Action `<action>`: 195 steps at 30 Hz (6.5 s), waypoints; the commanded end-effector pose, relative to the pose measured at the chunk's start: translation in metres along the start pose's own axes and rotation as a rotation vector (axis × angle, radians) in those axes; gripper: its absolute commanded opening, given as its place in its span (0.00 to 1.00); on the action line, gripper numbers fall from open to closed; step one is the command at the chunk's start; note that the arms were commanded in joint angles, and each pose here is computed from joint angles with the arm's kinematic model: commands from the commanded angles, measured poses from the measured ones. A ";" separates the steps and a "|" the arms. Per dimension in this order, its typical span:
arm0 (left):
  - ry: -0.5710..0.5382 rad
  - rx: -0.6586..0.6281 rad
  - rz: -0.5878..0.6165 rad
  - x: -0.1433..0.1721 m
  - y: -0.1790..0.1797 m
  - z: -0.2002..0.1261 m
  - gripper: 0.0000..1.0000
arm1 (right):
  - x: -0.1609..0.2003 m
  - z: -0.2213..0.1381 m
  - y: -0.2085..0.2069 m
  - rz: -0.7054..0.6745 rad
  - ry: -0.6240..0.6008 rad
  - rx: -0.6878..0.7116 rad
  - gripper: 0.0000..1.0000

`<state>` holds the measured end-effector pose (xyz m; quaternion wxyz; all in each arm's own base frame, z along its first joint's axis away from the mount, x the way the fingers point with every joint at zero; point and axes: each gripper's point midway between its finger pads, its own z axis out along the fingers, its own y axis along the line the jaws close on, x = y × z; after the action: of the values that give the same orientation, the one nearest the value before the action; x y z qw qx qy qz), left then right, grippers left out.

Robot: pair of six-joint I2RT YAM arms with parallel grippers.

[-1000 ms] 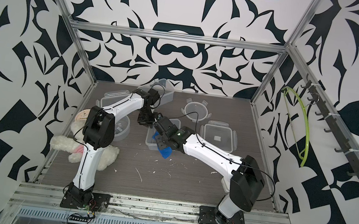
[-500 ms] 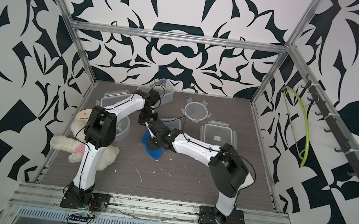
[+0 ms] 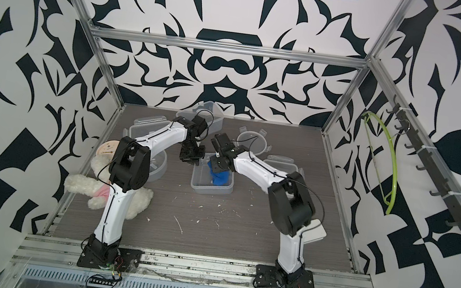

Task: Wipe the insides of the lunch boxes
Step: Wipe the dirt inside the lunch box, then place the lunch box at the center of the board, then place the cleaning item at the center of the board, then reset both arms

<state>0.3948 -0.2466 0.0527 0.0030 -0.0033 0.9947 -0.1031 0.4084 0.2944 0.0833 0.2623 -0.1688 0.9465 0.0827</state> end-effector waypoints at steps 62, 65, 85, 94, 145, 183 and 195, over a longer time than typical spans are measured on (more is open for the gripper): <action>0.051 0.067 -0.002 0.018 -0.025 0.001 0.00 | -0.032 0.051 0.086 0.028 -0.074 -0.119 0.00; 0.062 0.072 -0.002 0.024 -0.026 0.003 0.00 | -0.053 0.061 0.053 0.001 -0.124 0.099 0.00; 0.065 0.047 0.000 0.023 -0.021 0.008 0.00 | 0.009 0.019 0.143 -0.001 0.165 -0.735 0.00; 0.060 0.030 -0.014 0.017 -0.009 0.006 0.00 | 0.113 -0.009 0.064 -0.178 0.513 -0.395 0.00; -0.121 -0.014 -0.081 -0.035 0.026 -0.068 0.38 | 0.158 -0.090 0.070 -0.153 0.110 -0.180 1.00; -1.277 -0.560 0.112 0.022 0.189 -0.199 1.00 | 0.047 -0.104 -0.217 0.246 -0.406 0.488 1.00; -1.112 -0.499 -0.071 -0.004 0.266 -0.108 1.00 | 0.066 -0.111 -0.286 0.266 -0.458 0.712 1.00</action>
<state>0.3766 0.0381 0.0868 0.4696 -0.0795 0.8579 0.1930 0.3983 -0.0029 0.1057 0.4601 0.0658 0.8716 -0.1555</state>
